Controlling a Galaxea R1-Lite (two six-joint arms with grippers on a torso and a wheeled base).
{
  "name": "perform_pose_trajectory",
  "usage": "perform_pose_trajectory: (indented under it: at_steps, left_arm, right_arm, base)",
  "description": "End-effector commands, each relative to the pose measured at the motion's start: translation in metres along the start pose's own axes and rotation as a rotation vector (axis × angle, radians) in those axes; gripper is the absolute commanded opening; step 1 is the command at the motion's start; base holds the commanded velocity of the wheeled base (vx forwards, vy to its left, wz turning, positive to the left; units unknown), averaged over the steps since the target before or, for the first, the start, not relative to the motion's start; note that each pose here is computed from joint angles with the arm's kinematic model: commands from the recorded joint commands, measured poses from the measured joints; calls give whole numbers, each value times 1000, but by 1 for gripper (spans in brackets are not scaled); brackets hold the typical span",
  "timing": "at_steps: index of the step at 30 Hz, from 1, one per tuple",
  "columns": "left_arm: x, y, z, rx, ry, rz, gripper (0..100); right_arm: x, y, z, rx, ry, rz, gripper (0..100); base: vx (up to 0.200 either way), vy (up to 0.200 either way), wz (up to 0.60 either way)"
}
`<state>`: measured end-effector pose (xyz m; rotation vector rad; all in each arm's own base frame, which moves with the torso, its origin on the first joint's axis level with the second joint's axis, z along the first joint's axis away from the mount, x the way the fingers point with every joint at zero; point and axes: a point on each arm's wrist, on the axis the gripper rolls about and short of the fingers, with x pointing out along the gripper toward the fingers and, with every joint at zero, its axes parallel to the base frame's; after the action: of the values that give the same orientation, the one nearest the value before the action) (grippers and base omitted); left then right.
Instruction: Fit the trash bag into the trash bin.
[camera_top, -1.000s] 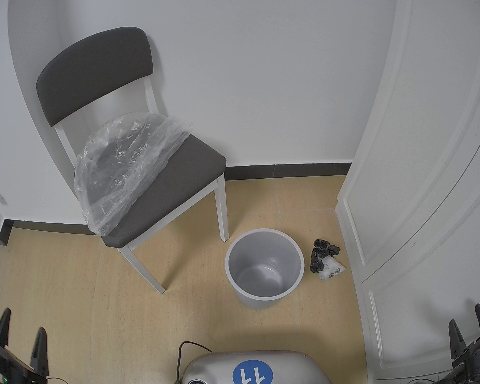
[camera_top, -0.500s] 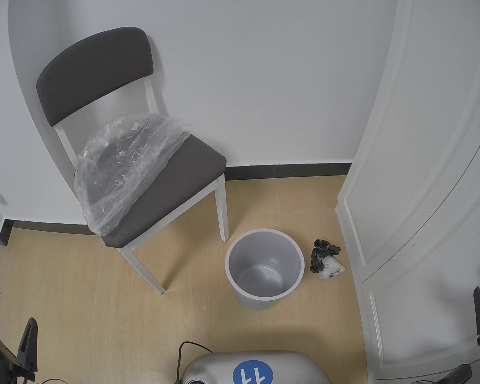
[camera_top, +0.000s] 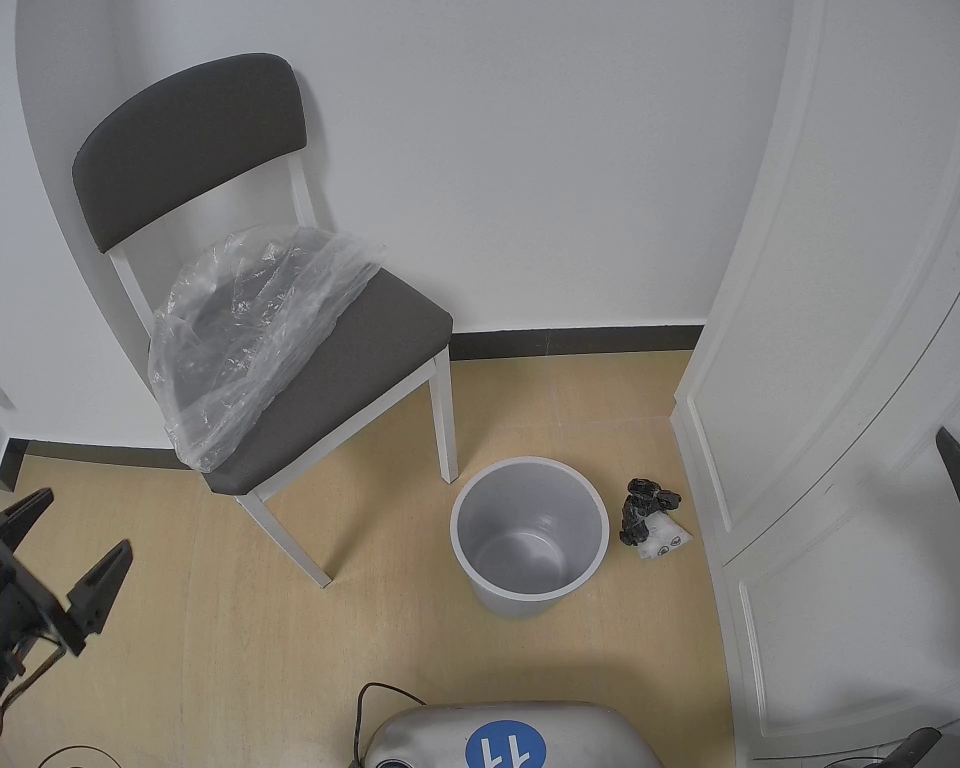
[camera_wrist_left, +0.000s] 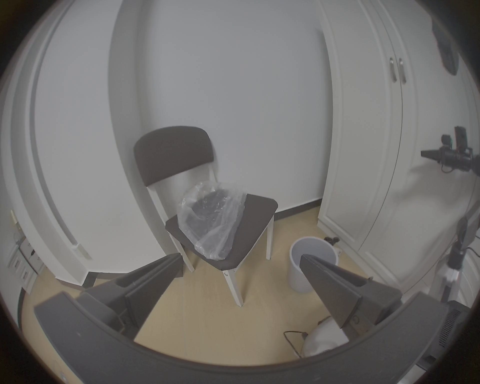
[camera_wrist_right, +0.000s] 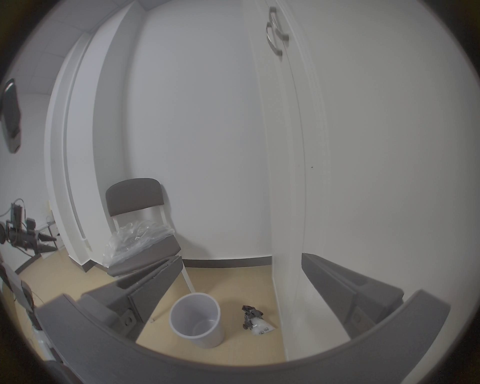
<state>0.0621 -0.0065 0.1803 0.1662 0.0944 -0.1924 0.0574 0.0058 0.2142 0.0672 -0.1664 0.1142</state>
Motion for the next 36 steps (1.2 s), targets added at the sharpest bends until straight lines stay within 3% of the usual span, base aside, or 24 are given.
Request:
perform_pose_trajectory:
  at_steps: [1,2,5,12,23,30,33,36]
  left_arm:
    - [67,2,4,58,136,-33,100]
    - [80,2,6,100,156,18,100]
    - [96,3,6,135,201,59,100]
    - [135,5,7,148,275,79,100]
    - [218,3,2,241,355,195,100]
    - [262,2,-14,245,311,275,100]
    - [267,4,-10,245,279,290,100]
    - [265,9,3,237,240,308,100]
  right_arm:
    - [54,14,2,73,74,36,100]
    - [59,19,1,87,56,26,100]
    - [64,22,1,94,38,17,100]
    - [61,31,3,97,34,87,100]
    - [60,31,5,98,25,89,100]
    - [58,30,7,103,12,87,100]
    - [54,30,8,103,7,99,100]
    - [47,39,8,77,4,185,100]
  base:
    - [0,0,0]
    - [0,0,0]
    - [0,0,0]
    - [0,0,0]
    - [0,0,0]
    - [0,0,0]
    - [0,0,0]
    - [0,0,0]
